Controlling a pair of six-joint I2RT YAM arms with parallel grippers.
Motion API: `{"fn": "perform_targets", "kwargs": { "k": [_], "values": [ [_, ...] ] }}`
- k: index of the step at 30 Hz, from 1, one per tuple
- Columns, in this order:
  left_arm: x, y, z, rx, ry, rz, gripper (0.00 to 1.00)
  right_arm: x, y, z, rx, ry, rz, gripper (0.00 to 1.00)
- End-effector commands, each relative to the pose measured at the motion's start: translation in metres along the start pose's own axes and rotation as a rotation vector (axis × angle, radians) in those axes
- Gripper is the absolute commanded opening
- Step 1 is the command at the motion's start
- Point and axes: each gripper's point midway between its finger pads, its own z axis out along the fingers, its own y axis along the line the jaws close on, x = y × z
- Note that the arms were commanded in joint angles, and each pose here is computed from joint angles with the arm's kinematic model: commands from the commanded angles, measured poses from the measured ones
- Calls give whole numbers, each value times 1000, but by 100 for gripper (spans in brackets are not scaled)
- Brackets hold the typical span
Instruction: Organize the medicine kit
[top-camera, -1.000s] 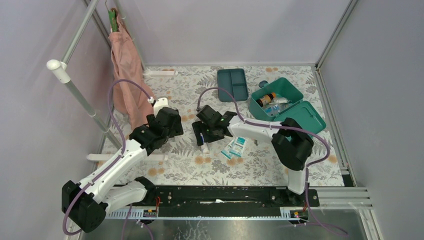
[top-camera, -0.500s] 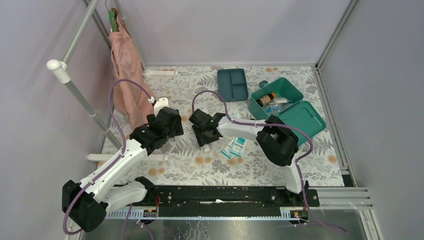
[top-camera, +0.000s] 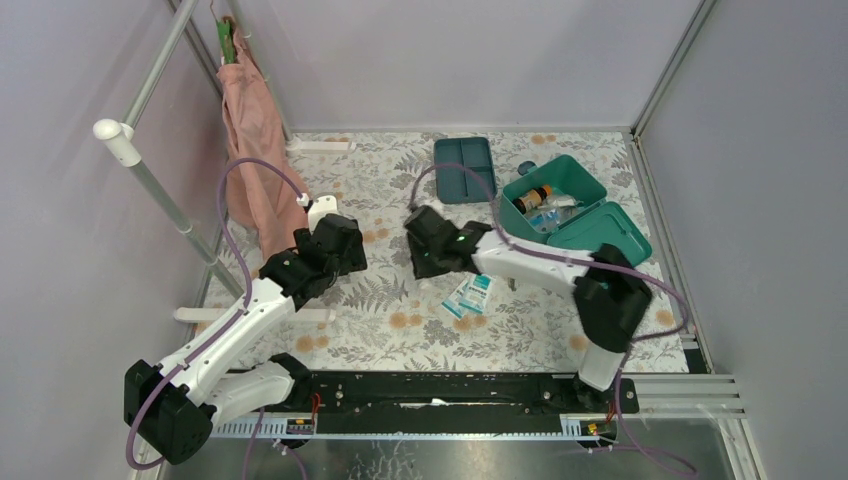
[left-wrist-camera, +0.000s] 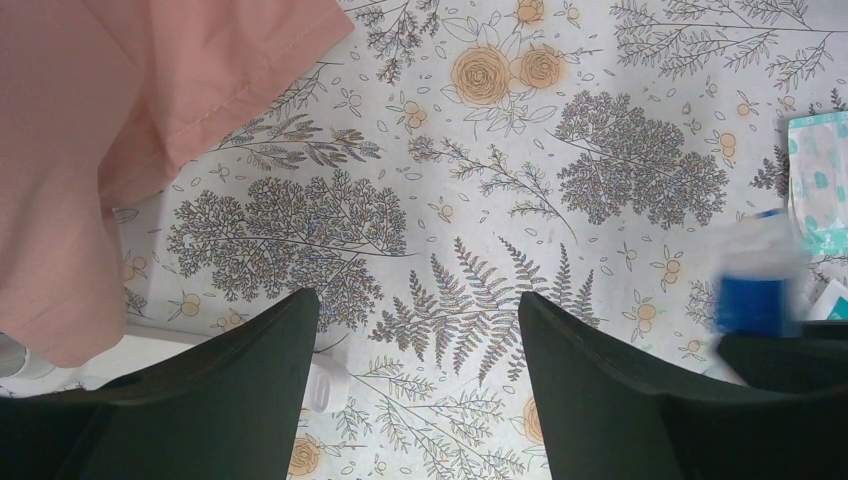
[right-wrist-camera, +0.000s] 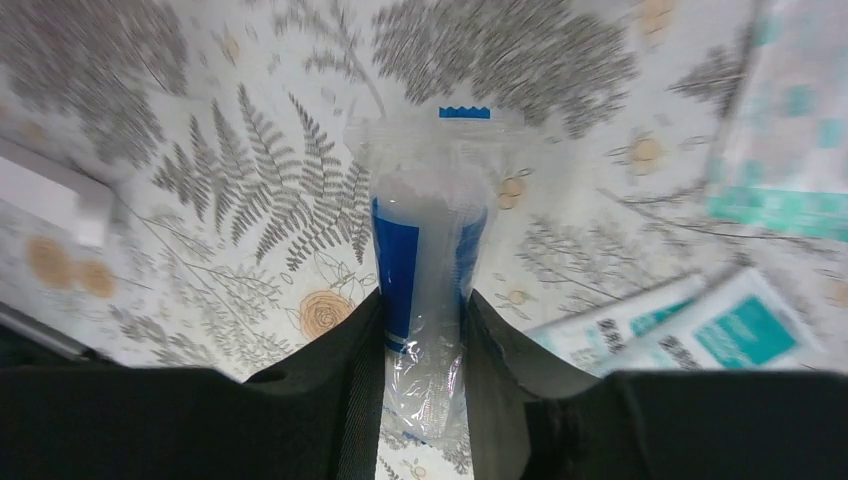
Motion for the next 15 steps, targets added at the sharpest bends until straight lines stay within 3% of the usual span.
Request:
{"fn": "perform_targets", "kwargs": {
  "k": [1,9,15],
  "values": [
    [2,1,2,1,5,17,82,-63,-31,-62,-69,-200,175,36],
    [1,-1,2,15,5,17,82,-122,-199,-152,147,-444,438,36],
    [1,-1,1,18,1,16,82,-124,-288,-161,277,-487,650,37]
  ]
}}
